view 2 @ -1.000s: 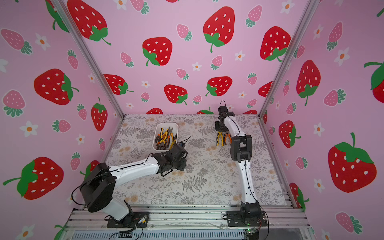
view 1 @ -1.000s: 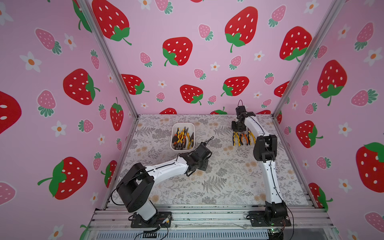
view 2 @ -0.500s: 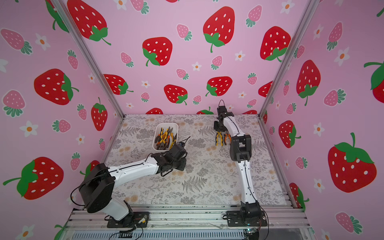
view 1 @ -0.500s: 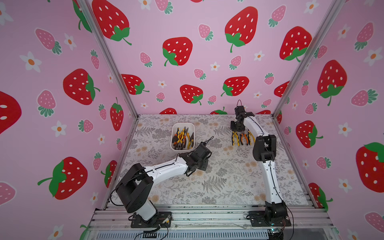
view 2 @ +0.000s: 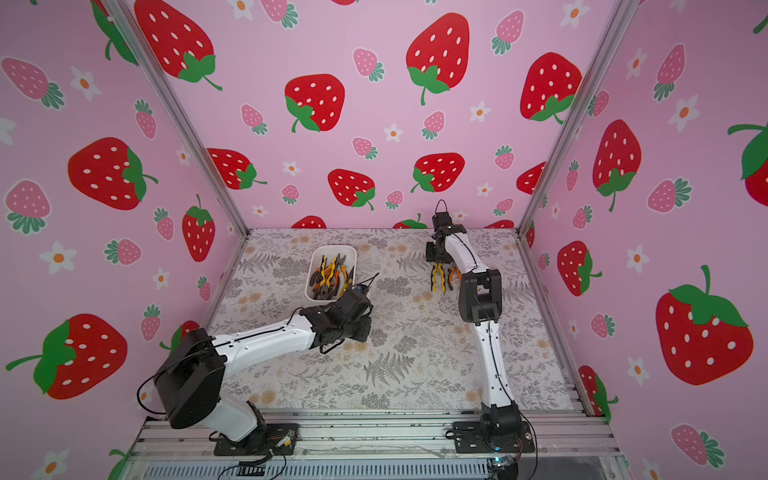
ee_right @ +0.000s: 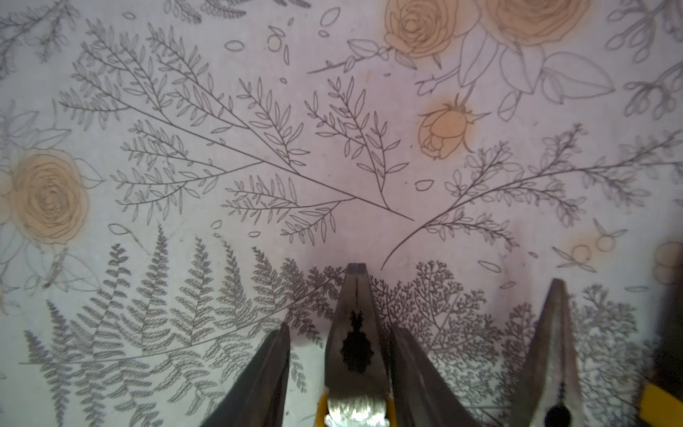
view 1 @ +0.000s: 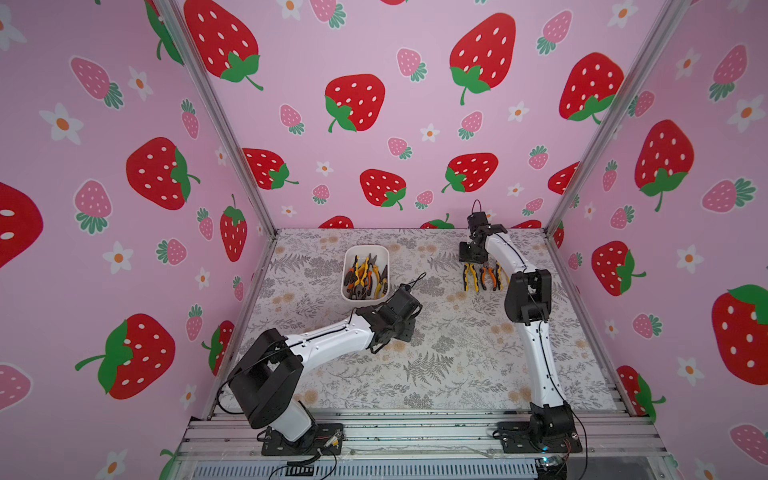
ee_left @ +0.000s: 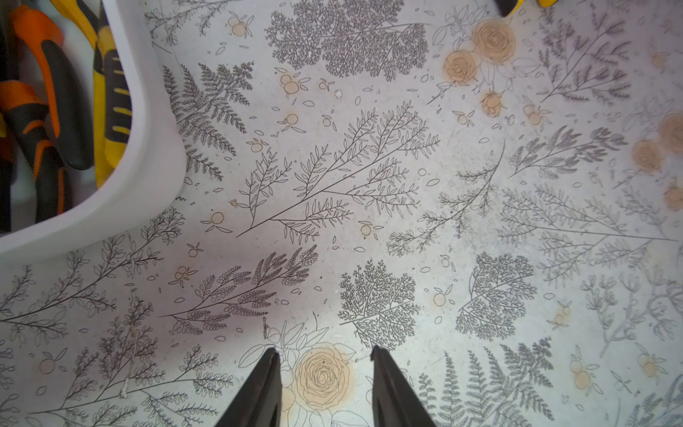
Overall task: Take the pliers out of the storage box
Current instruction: Place the pliers at the center of the board, then pick up the pliers from the storage box.
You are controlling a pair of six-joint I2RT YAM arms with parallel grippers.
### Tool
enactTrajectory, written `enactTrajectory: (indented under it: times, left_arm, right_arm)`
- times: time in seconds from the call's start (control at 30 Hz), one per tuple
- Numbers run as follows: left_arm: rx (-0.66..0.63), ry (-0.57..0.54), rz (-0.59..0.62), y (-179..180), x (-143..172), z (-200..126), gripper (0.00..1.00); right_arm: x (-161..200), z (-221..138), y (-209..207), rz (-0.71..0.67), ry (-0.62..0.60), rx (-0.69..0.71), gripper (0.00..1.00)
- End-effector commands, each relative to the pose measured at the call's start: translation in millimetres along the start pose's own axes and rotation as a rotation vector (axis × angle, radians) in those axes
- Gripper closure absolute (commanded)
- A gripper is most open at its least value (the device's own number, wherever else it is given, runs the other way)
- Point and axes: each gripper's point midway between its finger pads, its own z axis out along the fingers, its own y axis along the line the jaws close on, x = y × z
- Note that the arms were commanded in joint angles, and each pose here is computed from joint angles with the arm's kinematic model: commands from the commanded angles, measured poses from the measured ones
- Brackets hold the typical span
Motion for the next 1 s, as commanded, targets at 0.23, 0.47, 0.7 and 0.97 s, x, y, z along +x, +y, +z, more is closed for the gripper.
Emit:
enactTrajectory:
  times: [0.23,0.47,0.7,0.97]
  left_arm:
    - [-0.009,-0.054,-0.036,15.6,-13.2,-40.3,0.56]
    - [0.020,-0.067,-0.219,73.1,-30.5,-61.9,0.54]
    - [-0.056,0.034,-0.308,133.6,-62.0,-55.3,0.56]
    - [-0.175,0.111,-0.275,169.5,-86.7,-32.7,0.60]
  right_arm:
    - [-34.7,-183.3,13.2,-0.023,-0.266,0.025,0.49]
    - [87.3,-246.2,45.3,-0.076,-0.259,-0.080,0.50]
    - [227.3,-254.5,77.0,-0.266,-0.139,-0.085,0.51]
    - [282.6,-272.4,68.3,-0.223,-0.135,-0.181,0.51]
